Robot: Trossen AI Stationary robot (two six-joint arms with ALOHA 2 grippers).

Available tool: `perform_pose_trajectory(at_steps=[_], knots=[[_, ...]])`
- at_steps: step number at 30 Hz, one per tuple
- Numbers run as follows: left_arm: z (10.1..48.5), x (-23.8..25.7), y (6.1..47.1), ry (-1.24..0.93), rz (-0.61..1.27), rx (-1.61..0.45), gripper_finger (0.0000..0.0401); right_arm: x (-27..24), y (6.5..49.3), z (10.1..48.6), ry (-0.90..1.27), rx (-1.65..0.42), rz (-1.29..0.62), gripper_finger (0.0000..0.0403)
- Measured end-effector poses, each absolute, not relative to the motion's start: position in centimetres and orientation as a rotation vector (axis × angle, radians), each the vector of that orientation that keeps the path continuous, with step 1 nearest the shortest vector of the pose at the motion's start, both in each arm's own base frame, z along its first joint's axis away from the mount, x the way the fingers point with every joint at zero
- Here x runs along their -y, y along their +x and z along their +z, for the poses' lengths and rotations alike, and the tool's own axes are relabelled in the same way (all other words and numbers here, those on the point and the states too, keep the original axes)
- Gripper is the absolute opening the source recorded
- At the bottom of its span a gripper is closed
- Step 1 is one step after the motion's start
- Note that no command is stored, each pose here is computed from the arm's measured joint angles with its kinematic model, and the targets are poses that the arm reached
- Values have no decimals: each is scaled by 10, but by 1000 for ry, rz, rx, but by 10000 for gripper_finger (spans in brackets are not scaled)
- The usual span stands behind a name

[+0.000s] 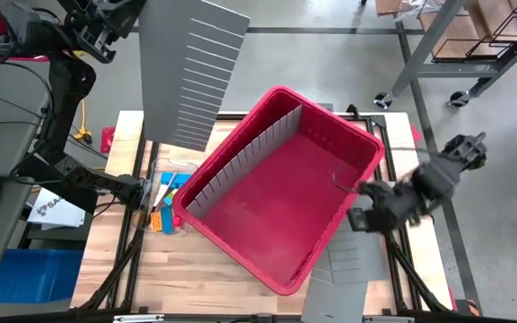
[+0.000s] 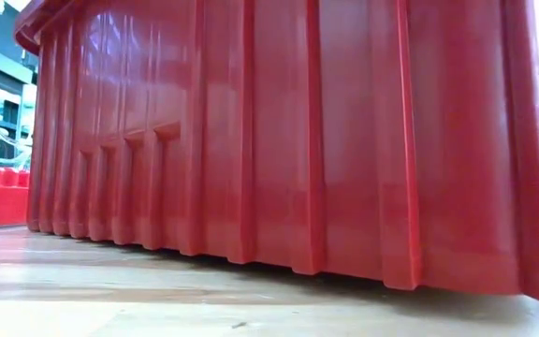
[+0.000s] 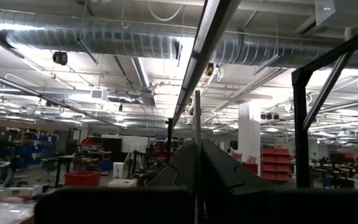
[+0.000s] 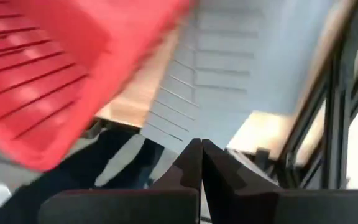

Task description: Sort Items/Unsort Items

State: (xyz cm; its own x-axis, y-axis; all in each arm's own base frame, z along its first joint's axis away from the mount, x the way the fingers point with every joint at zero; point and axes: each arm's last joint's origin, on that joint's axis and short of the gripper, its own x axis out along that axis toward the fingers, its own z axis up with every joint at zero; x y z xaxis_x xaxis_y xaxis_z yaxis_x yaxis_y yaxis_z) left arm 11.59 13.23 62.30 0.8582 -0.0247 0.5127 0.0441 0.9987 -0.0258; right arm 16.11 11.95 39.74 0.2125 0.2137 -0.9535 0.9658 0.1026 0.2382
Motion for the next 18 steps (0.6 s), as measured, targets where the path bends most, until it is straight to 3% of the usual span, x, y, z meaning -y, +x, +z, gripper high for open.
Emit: perform_pose_trajectory(at_steps=[8,18], knots=[[623,-133,116,-46,-23,544,0,-103,158,320,1189,-1140,-1199,0],[620,-135,117,-83,-6,527,1,-19,110,286,1170,-816,-1377,0]])
